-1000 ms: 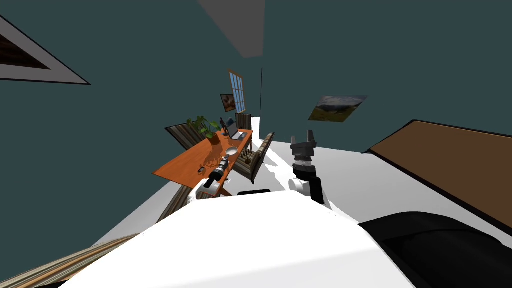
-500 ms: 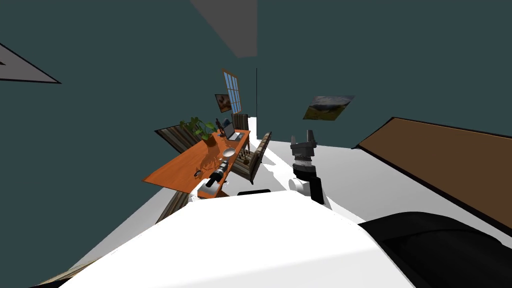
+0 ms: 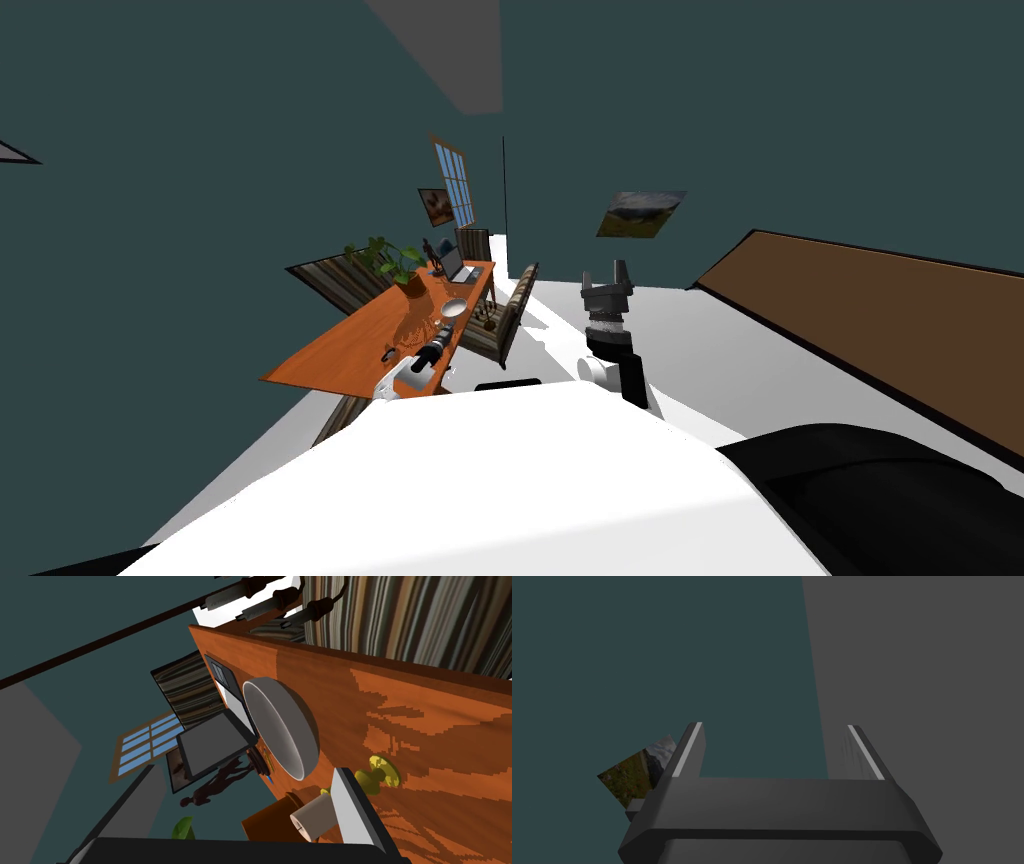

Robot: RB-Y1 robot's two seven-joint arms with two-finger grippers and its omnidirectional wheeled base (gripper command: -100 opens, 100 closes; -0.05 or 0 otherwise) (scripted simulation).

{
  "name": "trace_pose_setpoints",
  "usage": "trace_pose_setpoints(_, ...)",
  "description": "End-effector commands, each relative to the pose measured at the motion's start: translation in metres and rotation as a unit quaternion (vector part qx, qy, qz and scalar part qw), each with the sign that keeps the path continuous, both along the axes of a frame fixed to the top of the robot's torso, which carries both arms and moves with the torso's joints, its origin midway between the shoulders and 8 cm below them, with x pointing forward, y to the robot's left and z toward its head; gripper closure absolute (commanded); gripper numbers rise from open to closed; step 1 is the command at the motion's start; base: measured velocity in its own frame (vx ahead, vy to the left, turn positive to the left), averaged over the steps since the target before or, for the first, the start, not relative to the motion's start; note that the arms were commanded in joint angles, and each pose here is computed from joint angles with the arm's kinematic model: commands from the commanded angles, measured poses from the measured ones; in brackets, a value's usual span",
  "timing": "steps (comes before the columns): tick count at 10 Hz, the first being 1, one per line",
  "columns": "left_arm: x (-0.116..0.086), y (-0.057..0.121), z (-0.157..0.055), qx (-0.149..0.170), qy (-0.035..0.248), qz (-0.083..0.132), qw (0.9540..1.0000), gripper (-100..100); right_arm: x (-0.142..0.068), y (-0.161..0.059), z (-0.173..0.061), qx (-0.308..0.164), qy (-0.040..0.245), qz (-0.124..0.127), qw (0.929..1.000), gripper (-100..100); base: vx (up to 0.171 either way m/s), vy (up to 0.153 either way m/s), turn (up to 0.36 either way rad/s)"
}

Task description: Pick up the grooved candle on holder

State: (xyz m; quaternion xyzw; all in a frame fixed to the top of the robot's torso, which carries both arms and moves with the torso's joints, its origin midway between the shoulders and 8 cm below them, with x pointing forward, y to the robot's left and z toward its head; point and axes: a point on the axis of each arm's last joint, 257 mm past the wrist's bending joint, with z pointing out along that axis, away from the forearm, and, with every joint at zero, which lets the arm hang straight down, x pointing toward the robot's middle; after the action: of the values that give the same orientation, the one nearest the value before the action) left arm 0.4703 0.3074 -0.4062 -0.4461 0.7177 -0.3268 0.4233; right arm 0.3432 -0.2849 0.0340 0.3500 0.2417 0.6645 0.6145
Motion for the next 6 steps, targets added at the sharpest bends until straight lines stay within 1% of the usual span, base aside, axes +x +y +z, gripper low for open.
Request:
trace_pose_setpoints(1, -0.003, 0.012, -0.013, 0.015, 0.018, 0.006, 0.9997, -100, 0.0, 0.0, 0.0, 0.0, 0.0, 0.0, 1.0, 0, 0.011, 0.038, -0.131)
trace_pose_setpoints(2, -0.003, 0.012, -0.013, 0.015, 0.018, 0.006, 0.9997, -100, 0.0, 0.0, 0.0, 0.0, 0.0, 0.0, 1.0, 0, 0.01, 0.031, -0.049)
trace_pose_setpoints(3, -0.006, 0.023, -0.023, 0.028, 0.033, 0.011, 0.999, -100, 0.0, 0.0, 0.0, 0.0, 0.0, 0.0, 1.0, 0, 0.018, 0.032, -0.098)
trace_pose_setpoints(6, -0.013, 0.056, -0.045, 0.062, 0.07, 0.028, 0.9952, -100, 0.0, 0.0, 0.0, 0.0, 0.0, 0.0, 1.0, 0, 0.021, 0.061, -0.129)
